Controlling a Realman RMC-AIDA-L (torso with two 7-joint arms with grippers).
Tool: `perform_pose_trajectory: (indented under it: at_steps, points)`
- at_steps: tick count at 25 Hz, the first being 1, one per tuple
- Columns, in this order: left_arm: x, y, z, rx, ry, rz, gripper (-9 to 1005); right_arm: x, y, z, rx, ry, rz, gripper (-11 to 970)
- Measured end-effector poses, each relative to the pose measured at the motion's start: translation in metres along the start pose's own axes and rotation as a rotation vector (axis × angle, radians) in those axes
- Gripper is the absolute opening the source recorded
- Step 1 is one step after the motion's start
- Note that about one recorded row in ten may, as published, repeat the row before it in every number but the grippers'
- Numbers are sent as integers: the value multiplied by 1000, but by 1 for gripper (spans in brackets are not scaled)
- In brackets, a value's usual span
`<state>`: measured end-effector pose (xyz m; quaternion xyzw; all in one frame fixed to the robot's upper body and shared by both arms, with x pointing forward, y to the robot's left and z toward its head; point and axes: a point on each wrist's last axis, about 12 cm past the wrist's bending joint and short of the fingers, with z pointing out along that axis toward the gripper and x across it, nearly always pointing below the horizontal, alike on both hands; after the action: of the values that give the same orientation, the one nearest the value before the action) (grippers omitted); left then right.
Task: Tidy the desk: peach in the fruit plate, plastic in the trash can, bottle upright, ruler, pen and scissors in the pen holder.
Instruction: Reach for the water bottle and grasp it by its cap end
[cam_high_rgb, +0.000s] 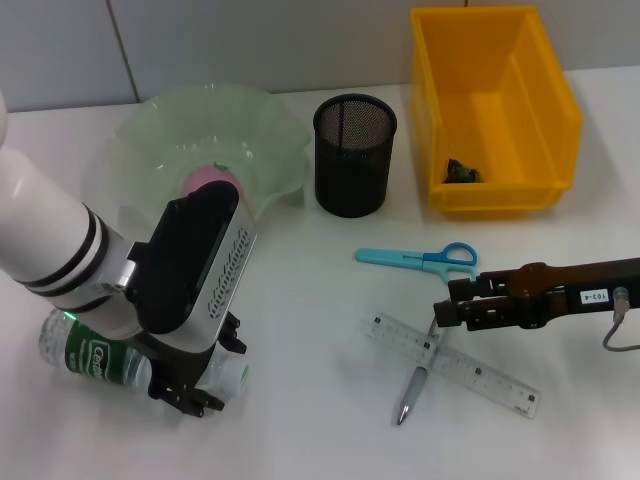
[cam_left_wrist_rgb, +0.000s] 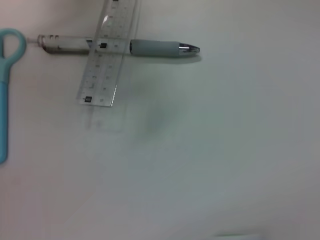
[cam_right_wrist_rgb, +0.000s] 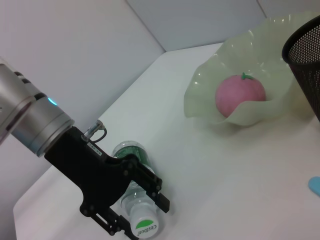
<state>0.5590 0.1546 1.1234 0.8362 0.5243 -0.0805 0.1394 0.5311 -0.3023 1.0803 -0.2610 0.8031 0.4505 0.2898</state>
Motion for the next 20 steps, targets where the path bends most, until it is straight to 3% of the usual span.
perform_pose_trajectory:
  at_steps: [1, 5, 20]
  points:
    - [0, 1, 0, -1, 3, 1, 758, 0, 0, 0, 1, 0, 0, 741]
    - [-1, 1, 0, -1, 6, 3, 603, -1, -1, 0, 6, -1, -1, 740]
    - [-2, 2, 0, 1, 8, 1, 458, -1, -1, 0, 9, -2, 0, 741]
